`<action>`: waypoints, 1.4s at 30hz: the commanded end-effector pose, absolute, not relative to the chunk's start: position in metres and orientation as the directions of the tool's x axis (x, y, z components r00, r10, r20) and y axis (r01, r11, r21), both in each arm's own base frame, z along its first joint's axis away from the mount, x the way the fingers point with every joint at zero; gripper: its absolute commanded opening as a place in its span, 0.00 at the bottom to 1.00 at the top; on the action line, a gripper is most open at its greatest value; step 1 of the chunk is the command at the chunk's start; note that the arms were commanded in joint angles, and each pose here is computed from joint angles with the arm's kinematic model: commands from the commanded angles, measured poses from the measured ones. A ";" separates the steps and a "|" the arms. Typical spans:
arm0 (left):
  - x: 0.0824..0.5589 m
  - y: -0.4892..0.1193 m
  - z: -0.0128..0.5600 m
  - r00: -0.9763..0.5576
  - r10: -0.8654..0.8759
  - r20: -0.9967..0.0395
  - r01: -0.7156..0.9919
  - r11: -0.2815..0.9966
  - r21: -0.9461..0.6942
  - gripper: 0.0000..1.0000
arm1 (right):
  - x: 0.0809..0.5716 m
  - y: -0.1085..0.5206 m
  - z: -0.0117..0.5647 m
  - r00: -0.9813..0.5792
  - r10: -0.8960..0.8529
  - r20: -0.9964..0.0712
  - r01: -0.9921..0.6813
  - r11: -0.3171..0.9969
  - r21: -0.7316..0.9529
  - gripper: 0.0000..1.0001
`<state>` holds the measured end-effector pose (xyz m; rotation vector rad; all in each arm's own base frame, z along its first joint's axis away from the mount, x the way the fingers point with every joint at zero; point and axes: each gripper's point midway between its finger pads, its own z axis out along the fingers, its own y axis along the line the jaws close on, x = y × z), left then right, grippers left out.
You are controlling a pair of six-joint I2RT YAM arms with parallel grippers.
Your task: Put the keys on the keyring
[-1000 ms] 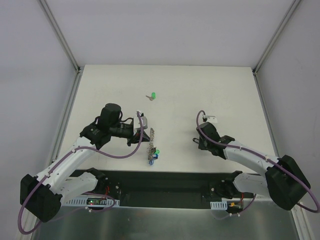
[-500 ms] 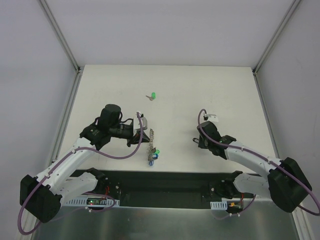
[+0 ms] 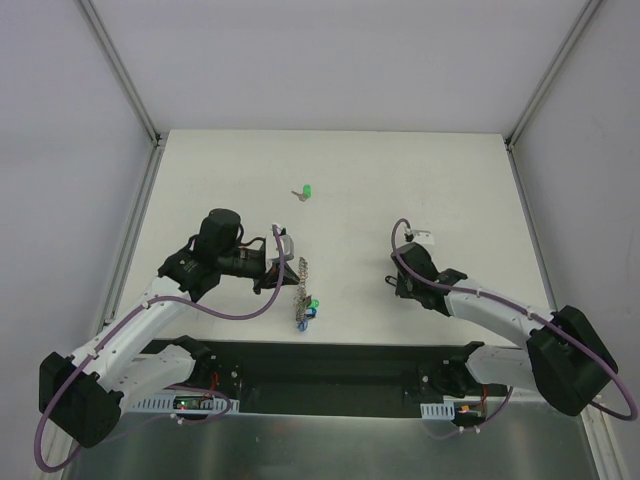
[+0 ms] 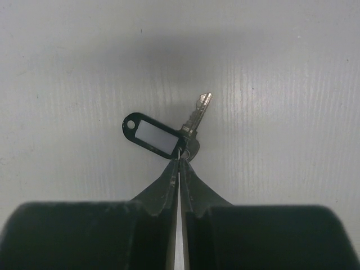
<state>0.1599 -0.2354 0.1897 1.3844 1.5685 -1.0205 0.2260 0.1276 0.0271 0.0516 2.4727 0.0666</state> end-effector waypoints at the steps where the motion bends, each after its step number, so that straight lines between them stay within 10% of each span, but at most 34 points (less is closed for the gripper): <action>1: 0.157 -0.240 0.206 -0.029 0.313 -0.949 0.999 0.049 -0.014 0.00 | 0.239 0.136 0.041 -0.761 0.071 -0.645 0.022 0.996 0.084 0.03; 25: 0.154 -0.239 0.211 -0.008 0.302 -0.953 0.999 0.052 0.008 0.00 | 0.174 0.105 0.126 -0.876 -0.342 -0.341 -0.324 0.940 -0.110 0.01; 42: 0.154 -0.234 0.212 0.027 0.306 -0.952 0.995 0.082 0.054 0.00 | 0.233 0.182 0.073 -0.791 -0.591 -0.159 -0.586 0.806 -0.079 0.01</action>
